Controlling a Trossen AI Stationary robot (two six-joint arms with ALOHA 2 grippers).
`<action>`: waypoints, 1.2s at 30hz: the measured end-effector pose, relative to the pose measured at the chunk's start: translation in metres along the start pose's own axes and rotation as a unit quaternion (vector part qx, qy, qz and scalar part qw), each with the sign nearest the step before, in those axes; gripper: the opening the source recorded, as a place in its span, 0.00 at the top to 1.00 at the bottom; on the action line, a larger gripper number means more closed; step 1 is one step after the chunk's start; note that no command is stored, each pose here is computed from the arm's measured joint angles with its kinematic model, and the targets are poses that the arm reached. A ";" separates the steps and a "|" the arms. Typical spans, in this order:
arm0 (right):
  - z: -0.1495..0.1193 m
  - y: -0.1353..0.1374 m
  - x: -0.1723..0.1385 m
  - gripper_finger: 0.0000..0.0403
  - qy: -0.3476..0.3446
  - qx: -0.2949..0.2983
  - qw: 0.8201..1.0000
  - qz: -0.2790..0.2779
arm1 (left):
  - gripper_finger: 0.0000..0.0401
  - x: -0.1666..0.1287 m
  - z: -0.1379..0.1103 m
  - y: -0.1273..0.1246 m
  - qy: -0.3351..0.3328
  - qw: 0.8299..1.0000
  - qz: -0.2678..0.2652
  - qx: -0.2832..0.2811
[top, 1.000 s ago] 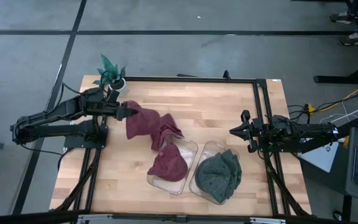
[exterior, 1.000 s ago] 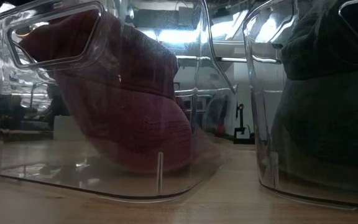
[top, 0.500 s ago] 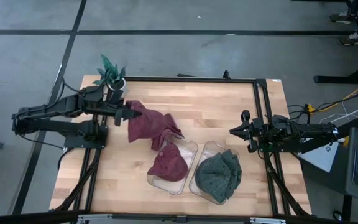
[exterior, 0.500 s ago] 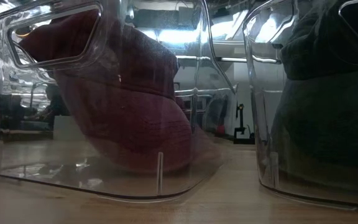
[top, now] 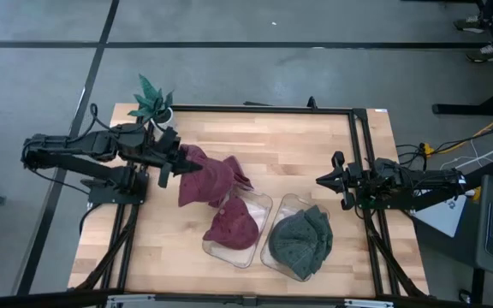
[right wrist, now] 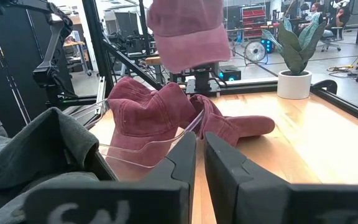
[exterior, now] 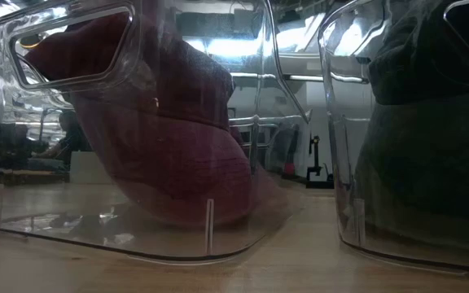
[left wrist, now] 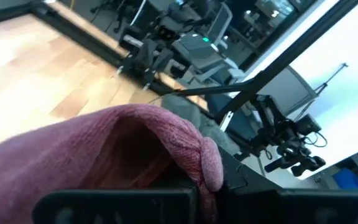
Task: Pick & Place hat
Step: Put the top red cap into the left transparent bin
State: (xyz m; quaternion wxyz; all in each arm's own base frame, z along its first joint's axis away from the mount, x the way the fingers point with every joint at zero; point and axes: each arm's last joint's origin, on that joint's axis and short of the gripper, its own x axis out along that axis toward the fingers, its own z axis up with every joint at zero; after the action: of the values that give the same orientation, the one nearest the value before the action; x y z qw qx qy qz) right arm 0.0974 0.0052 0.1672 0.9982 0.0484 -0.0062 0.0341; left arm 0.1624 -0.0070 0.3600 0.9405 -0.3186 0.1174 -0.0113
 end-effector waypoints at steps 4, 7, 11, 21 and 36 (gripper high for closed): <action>0.000 0.000 0.000 0.92 0.000 0.000 1.000 0.000 | 0.99 0.010 0.004 -0.015 -0.014 1.000 -0.024 0.012; 0.000 0.000 0.000 0.92 0.000 0.000 1.000 0.000 | 0.99 0.018 0.007 -0.026 -0.018 0.998 -0.050 0.027; 0.000 0.000 0.000 0.92 0.000 0.000 1.000 0.000 | 0.99 0.030 0.004 -0.042 -0.002 0.995 -0.080 0.058; 0.000 0.000 0.000 0.92 0.000 0.000 1.000 0.000 | 0.99 0.062 -0.006 -0.070 0.033 0.990 -0.097 0.096; 0.000 0.000 0.000 0.92 0.000 0.000 1.000 0.000 | 0.99 0.115 -0.018 -0.078 0.101 0.971 -0.114 0.187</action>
State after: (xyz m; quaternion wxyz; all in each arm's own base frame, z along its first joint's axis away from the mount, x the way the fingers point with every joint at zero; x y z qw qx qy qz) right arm 0.0974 0.0052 0.1671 0.9982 0.0486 -0.0061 0.0341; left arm 0.2742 -0.0911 0.3689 0.9592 -0.1460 0.1704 -0.1717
